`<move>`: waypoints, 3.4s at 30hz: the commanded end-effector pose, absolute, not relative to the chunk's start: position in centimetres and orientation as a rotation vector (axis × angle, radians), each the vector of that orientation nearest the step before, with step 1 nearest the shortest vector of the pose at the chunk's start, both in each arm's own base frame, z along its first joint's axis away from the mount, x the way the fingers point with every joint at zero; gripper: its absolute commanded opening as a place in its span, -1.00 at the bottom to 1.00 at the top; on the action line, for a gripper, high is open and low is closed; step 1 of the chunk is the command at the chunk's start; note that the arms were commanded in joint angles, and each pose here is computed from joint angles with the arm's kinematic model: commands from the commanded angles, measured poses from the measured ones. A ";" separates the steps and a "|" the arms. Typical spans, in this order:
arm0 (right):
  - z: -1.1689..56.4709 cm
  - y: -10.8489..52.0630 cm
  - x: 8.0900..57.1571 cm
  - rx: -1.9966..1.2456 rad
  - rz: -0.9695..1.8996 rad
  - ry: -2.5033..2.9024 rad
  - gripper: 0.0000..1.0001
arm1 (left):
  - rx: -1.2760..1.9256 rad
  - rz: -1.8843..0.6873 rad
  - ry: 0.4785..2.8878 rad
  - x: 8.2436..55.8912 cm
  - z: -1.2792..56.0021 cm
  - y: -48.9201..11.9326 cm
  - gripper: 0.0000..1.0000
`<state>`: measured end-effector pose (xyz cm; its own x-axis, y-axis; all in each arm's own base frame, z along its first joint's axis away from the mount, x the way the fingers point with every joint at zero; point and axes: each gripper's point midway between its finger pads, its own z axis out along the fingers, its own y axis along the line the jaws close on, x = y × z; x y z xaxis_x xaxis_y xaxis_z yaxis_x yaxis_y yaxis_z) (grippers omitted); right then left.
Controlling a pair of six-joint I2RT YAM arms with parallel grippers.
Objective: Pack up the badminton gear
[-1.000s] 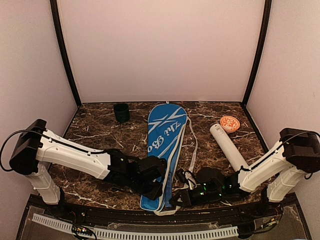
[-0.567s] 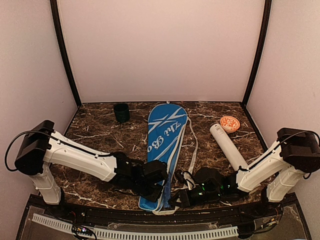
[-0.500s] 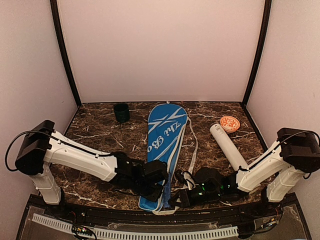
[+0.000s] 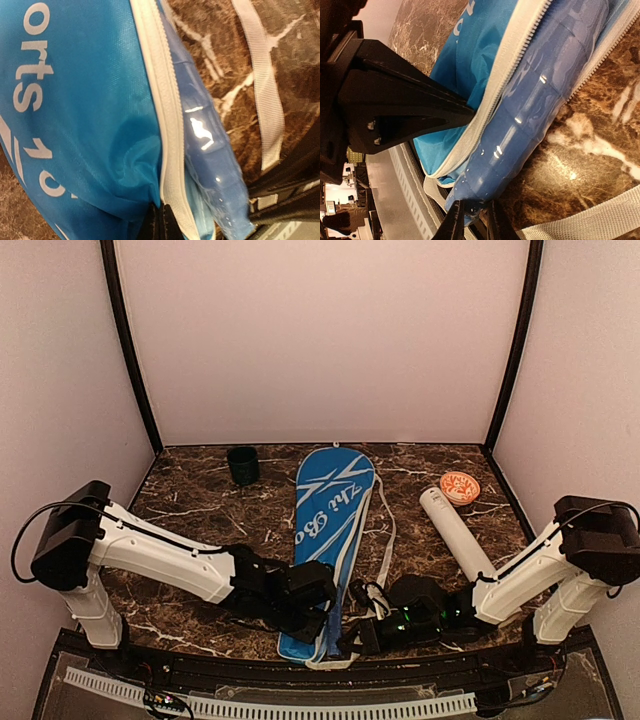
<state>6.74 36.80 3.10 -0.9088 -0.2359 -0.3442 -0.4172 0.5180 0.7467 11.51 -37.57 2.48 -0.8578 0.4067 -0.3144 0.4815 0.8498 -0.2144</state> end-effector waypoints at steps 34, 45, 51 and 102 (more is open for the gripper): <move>6.5 33.3 7.5 -0.471 1.292 2.516 -0.30 | 0.646 -0.916 2.572 10.9 8.2 -39.6 -1.00; 4.1 34.7 6.4 -0.446 1.441 2.602 -0.20 | 0.638 -0.936 2.564 11.0 8.4 -39.8 -1.00; 5.9 36.2 6.3 -0.440 1.649 2.505 -0.50 | 0.645 -0.949 2.566 10.8 8.1 -40.1 -1.00; 4.6 34.2 7.6 -0.559 1.322 2.588 -0.31 | 0.702 -1.049 2.499 10.8 9.3 -40.5 -1.00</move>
<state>7.68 34.66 5.97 -0.9146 -0.2311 -0.3317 -0.4041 0.5030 0.7640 10.65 -39.71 7.31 -0.8391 0.3212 -0.4391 0.5317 0.6547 -0.5372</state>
